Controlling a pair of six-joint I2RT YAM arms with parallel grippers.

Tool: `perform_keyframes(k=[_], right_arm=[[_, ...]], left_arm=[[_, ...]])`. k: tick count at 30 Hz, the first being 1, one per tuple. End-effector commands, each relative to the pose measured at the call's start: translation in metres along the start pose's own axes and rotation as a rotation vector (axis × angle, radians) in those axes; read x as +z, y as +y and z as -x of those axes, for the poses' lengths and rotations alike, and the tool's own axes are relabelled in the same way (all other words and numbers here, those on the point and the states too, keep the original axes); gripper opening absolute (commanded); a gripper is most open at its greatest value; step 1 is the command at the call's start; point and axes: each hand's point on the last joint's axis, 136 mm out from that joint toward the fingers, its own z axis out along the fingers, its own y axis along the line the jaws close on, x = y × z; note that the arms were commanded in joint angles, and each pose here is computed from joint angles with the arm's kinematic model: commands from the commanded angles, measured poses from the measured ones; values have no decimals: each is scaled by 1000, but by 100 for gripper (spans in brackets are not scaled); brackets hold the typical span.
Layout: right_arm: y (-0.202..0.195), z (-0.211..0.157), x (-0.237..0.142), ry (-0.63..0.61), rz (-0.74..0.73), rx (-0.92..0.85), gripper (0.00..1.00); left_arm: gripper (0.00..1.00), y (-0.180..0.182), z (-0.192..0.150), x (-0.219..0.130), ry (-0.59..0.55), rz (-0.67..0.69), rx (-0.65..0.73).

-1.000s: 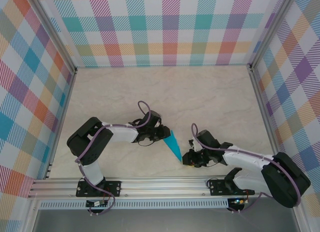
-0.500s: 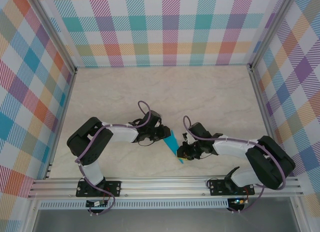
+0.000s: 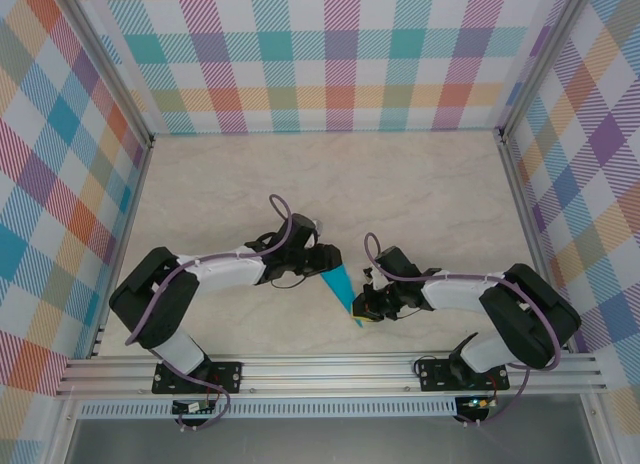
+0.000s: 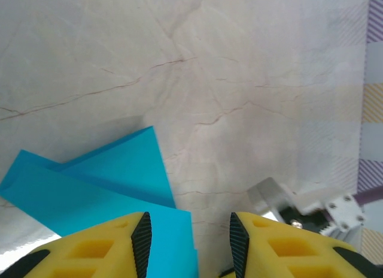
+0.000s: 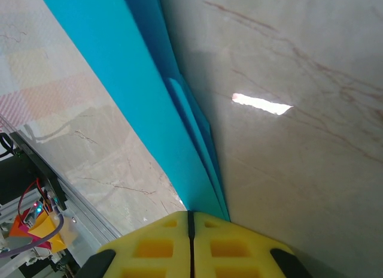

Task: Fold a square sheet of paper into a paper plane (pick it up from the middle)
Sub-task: Perform the fifth fold on the wing at the bottom-center of the table.

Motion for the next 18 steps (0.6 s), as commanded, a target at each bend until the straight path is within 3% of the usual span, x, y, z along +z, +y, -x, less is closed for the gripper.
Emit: perform_keyframes(k=[1, 8, 18], right_arm=[[-30, -6, 6, -3, -101, 56, 7], [-32, -8, 6, -4, -104, 68, 7], [-39, -13, 5, 9, -124, 73, 7]], left_arm=[[41, -16, -11, -1, 22, -52, 5], [40, -8, -28, 18, 48, -64, -5], [37, 49, -17, 37, -17, 101, -27]])
